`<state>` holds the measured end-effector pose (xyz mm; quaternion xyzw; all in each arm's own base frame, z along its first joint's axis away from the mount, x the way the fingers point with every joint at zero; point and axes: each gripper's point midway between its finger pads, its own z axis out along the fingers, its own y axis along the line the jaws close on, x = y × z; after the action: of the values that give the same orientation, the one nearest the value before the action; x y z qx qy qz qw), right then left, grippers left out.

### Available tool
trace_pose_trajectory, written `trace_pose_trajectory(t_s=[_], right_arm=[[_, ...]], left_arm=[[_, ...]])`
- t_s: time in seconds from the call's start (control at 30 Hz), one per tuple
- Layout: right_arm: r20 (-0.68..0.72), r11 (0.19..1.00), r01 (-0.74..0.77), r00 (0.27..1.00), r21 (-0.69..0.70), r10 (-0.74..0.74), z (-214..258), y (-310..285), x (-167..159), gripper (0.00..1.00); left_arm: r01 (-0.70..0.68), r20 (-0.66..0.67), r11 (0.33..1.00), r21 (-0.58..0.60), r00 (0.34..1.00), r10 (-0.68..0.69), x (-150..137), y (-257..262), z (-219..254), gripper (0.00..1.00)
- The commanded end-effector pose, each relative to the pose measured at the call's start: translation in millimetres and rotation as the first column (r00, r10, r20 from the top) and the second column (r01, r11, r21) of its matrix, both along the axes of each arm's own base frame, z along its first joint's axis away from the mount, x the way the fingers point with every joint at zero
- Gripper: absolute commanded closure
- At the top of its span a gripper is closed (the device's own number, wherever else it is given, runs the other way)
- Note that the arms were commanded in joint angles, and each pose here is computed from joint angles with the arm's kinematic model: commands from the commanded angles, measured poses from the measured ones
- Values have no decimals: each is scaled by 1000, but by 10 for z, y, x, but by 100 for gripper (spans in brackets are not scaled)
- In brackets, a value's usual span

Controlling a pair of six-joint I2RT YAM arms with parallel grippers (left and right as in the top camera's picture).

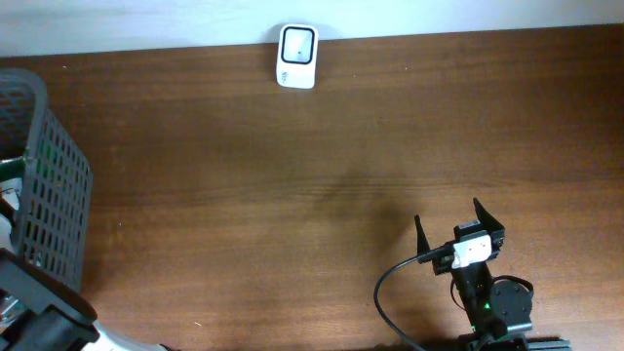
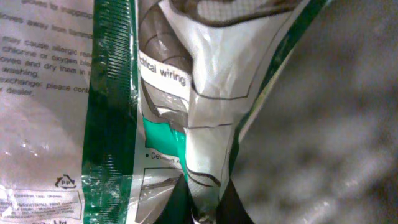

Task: Scan the item barcode
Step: 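Lift the glove pack out and place it on the table center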

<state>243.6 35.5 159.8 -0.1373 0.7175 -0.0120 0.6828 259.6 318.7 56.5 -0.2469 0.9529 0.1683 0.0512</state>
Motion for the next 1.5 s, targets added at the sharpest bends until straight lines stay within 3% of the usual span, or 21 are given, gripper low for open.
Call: trace_pose_trajectory(t_s=[0.0,0.13,0.27,0.4,0.5,0.57,0.67,0.73,0.77,0.9,1.17,1.47], right_arm=[[-2,1000,-20,1000,12,20,-15,41,-9,2],[-2,1000,-20,1000,12,20,-15,41,-9,2],[-2,1000,-20,1000,12,20,-15,41,-9,2],[-2,1000,-20,1000,12,20,-15,41,-9,2],[-2,1000,-20,1000,12,20,-15,41,-9,2],[-2,1000,-20,1000,12,20,-15,41,-9,2],[-2,1000,-20,1000,12,20,-15,41,-9,2],[-2,1000,-20,1000,12,20,-15,41,-9,2],[-2,1000,-20,1000,12,20,-15,41,-9,2],[-2,1000,-20,1000,12,20,-15,41,-9,2],[-2,1000,-20,1000,12,20,-15,41,-9,2],[-2,1000,-20,1000,12,20,-15,41,-9,2]], left_arm=[[-7,-6,999,-44,1000,6,0,-31,49,100],[-54,101,998,28,994,51,182,104,807,100],[-34,327,973,228,944,-44,491,29,2106,100],[-28,540,912,410,813,-217,658,-448,3241,100],[-84,660,904,419,713,-239,579,-758,3695,100],[-86,683,903,422,685,-253,536,-870,3810,100],[-68,656,915,399,718,-232,531,-865,3658,99],[-49,611,932,359,767,-195,580,-792,3371,59],[-56,572,944,325,806,-149,585,-661,3147,46],[-151,504,967,204,863,28,500,-271,2594,32],[-56,336,997,51,941,35,625,-12,1667,20],[-41,200,991,-126,978,65,714,-46,810,23]])
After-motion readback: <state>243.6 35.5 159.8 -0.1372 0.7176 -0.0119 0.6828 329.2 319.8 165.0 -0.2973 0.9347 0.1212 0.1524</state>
